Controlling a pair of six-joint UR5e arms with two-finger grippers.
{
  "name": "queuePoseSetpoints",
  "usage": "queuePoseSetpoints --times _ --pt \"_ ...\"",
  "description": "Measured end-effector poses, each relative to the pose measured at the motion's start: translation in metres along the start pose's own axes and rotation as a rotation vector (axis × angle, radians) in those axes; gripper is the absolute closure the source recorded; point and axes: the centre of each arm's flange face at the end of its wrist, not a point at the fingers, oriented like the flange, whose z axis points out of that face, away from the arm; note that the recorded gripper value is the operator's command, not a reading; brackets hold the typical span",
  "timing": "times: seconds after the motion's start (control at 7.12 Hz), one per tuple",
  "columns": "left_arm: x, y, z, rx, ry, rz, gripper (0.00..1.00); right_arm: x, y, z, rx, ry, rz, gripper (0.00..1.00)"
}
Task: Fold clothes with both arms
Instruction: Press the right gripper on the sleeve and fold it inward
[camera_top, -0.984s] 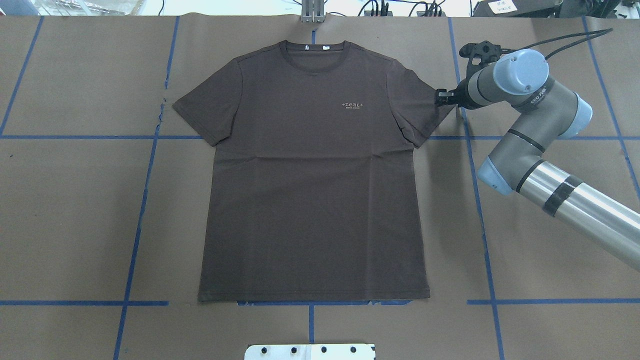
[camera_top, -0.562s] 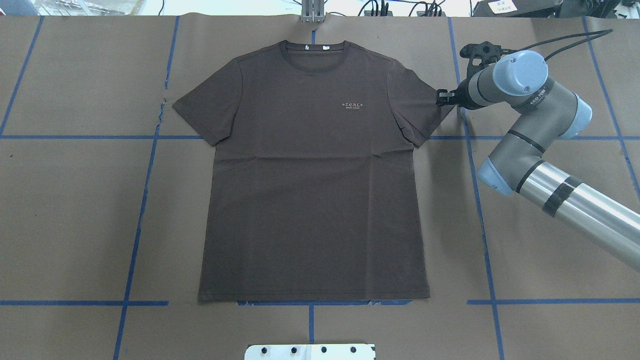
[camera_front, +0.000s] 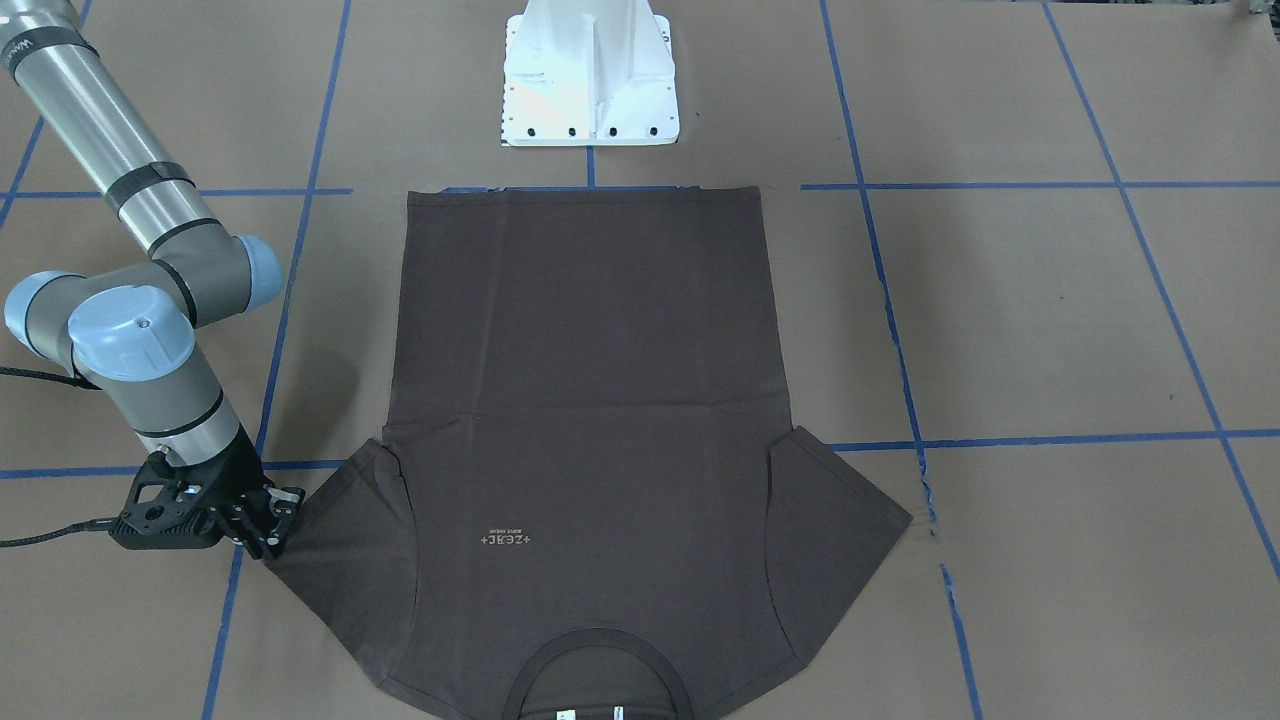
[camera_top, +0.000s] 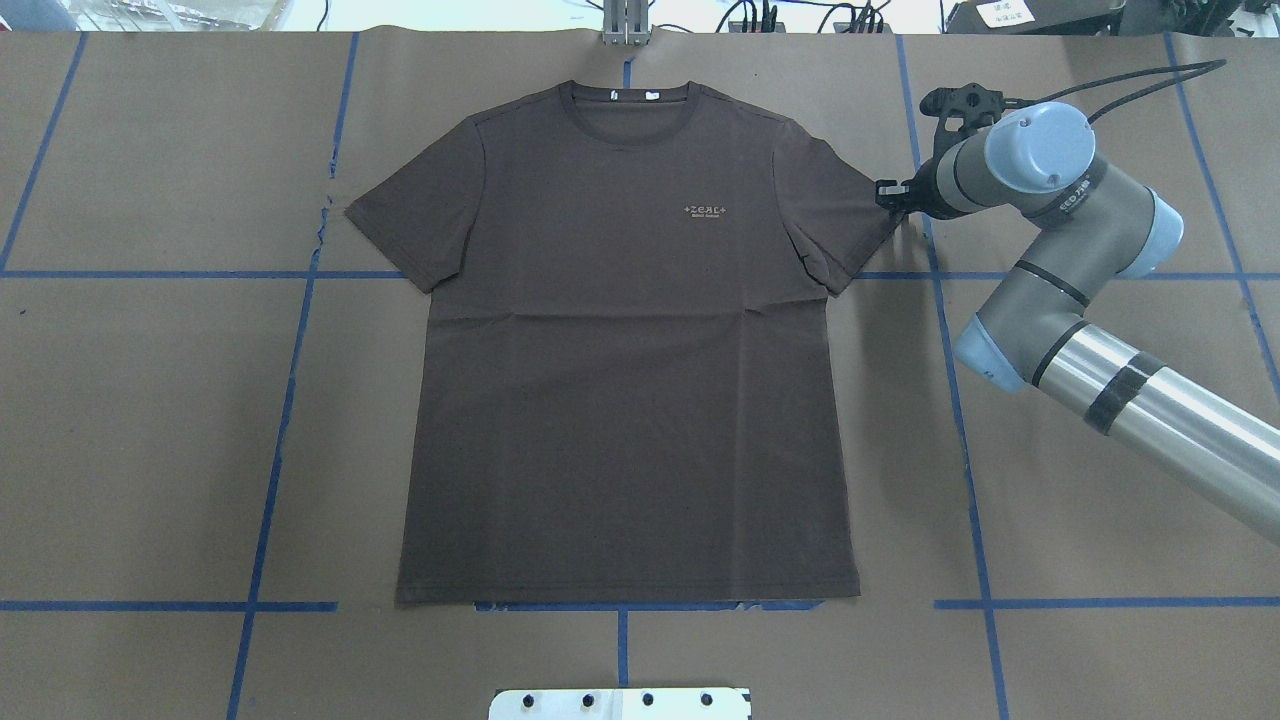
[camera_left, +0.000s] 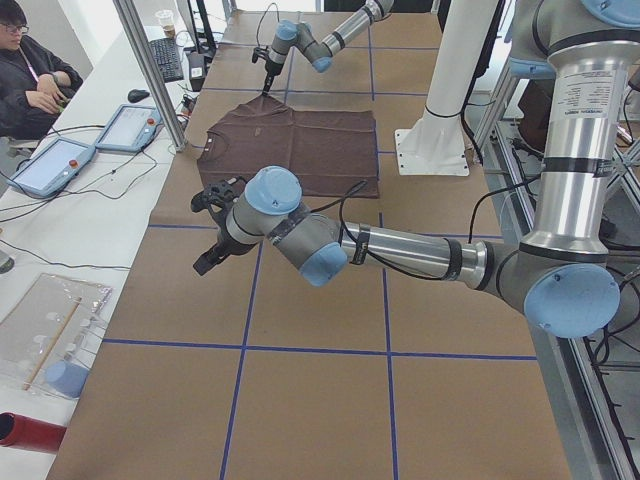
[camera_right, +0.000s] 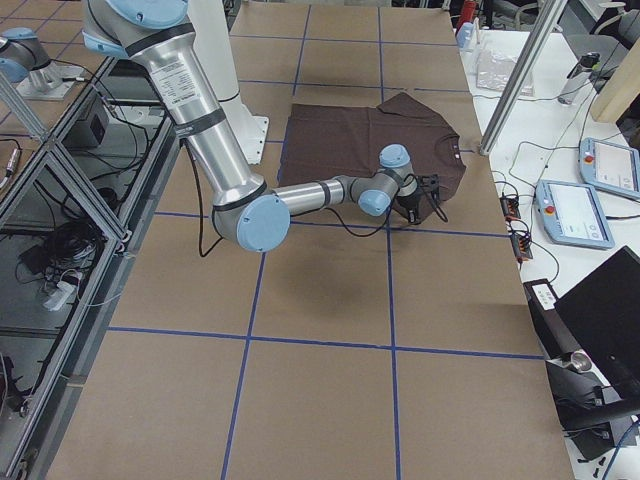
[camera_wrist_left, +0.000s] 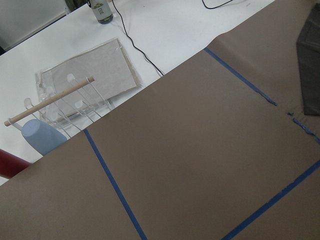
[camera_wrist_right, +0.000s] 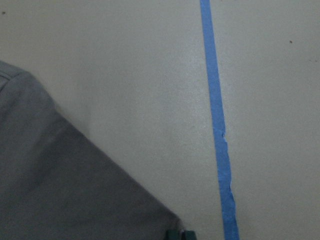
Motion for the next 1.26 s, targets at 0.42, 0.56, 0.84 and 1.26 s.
queuePoseSetpoints --times 0.42,0.56,0.84,1.26 --pt "0.000 0.000 0.001 -0.001 0.001 0.000 0.00 -0.026 -0.013 -0.009 0.000 -0.002 0.009 1.00" --pt "0.000 0.000 0.001 -0.001 0.001 0.000 0.00 -0.055 -0.025 -0.020 -0.006 0.016 0.026 1.00" --pt "0.000 0.000 0.001 -0.002 0.001 -0.002 0.00 -0.132 -0.033 -0.037 0.005 0.056 0.094 1.00" --pt "0.000 0.001 0.000 -0.001 0.000 -0.001 0.00 -0.223 -0.013 -0.042 0.043 0.086 0.163 1.00"
